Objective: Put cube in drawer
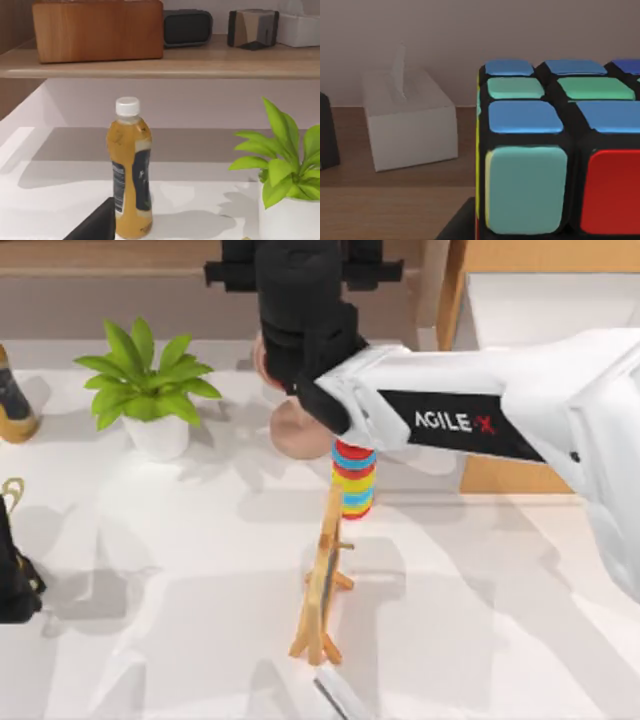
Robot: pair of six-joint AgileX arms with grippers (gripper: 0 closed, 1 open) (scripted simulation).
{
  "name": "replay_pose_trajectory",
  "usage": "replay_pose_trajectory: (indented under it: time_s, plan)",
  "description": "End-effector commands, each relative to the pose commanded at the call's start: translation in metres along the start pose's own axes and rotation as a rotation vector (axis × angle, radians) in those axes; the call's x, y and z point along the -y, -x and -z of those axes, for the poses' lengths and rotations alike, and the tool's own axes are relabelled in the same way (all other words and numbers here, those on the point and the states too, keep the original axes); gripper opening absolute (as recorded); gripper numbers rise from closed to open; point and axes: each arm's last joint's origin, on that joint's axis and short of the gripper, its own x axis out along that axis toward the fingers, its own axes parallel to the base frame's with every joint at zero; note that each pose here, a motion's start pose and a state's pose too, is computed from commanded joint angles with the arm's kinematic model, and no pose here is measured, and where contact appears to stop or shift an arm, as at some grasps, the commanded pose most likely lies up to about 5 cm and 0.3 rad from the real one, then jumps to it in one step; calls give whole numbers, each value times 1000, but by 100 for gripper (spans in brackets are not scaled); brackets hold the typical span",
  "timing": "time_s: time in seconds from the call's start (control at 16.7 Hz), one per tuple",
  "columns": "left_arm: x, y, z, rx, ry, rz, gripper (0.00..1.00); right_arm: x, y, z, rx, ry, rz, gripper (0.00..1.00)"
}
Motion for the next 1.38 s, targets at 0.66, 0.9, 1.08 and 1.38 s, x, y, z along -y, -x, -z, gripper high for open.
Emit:
replay_pose_trajectory:
  time_s: [0.66,0.9,1.08,1.38]
  plan:
    - [0,0,0,0,0,0,100,-3,11,-42,-99,52,-119,0]
    - [0,0,0,0,0,0,100,4,23,-72,-264,135,-226,0]
    - [0,0,0,0,0,0,100,22,31,-92,-430,197,-286,0]
    - [0,0,0,0,0,0,100,73,36,-117,-747,257,-316,0]
